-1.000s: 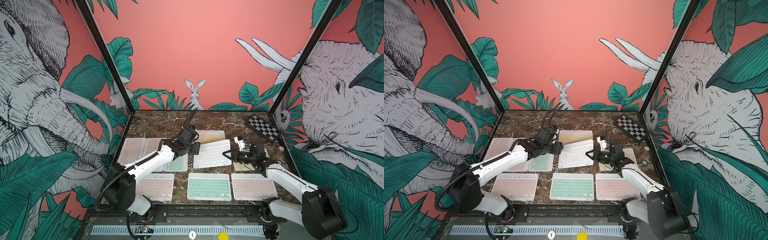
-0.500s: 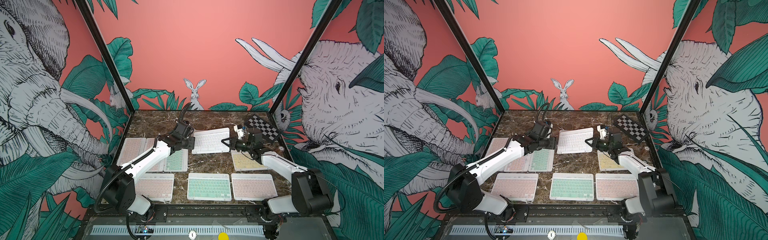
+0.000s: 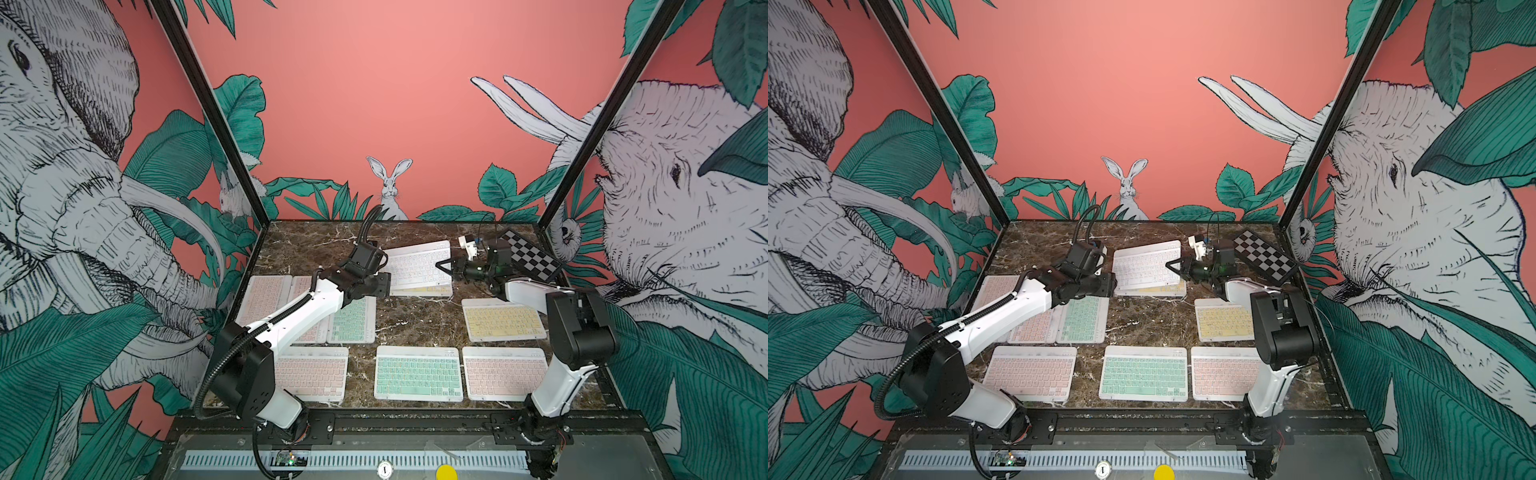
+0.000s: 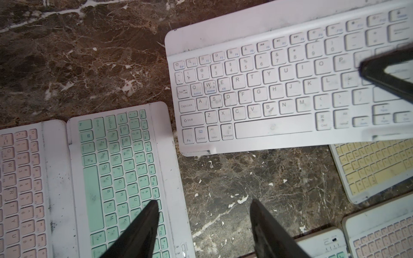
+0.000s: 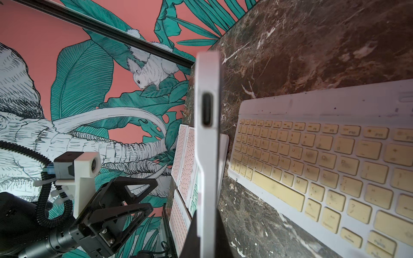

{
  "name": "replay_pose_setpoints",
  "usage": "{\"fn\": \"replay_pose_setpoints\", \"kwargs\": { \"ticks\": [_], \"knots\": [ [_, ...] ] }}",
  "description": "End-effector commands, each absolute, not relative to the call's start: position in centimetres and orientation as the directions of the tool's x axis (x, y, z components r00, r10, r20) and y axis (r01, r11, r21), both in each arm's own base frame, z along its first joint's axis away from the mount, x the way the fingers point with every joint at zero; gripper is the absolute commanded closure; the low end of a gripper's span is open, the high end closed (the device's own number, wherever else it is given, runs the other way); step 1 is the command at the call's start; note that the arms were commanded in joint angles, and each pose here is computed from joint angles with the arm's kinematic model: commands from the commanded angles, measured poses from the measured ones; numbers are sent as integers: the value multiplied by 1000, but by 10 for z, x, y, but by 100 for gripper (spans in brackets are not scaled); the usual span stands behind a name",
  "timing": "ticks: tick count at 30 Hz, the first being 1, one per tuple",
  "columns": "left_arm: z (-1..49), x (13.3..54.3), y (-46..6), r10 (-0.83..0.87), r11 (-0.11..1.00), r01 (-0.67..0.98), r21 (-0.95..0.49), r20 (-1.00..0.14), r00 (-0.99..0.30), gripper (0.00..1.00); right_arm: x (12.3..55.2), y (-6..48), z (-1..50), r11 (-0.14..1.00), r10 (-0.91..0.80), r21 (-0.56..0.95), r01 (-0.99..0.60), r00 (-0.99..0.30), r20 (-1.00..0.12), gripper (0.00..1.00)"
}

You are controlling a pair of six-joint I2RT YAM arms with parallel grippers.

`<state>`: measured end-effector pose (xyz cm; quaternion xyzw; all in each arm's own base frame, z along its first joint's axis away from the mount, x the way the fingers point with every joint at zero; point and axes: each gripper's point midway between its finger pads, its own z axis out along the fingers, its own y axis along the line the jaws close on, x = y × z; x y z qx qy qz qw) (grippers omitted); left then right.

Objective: Stack the numeric keypads
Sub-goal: Place the numeric keypad at the numeric keypad.

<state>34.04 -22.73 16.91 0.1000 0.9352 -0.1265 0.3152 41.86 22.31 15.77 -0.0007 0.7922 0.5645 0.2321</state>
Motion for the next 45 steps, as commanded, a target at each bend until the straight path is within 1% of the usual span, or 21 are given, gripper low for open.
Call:
{"fn": "replay_pose_setpoints", "kwargs": {
  "ticks": [1, 10, 27, 45],
  "knots": [
    [186, 345, -221, 82, 955, 245, -168, -644, -761, 33, 420, 227, 187, 270, 225, 889, -370, -873, -432, 100],
    [188, 344, -217, 72, 960, 228, -161, -646, -760, 33, 431, 218, 159, 281, 221, 912, -298, -905, -364, 100],
    [181, 345, -215, 83, 965, 221, -140, -636, -767, 33, 452, 208, 130, 266, 261, 935, -234, -916, -304, 100],
    [174, 344, -214, 76, 967, 210, -143, -627, -775, 33, 456, 204, 97, 252, 228, 956, -147, -951, -207, 100]
  ]
}}
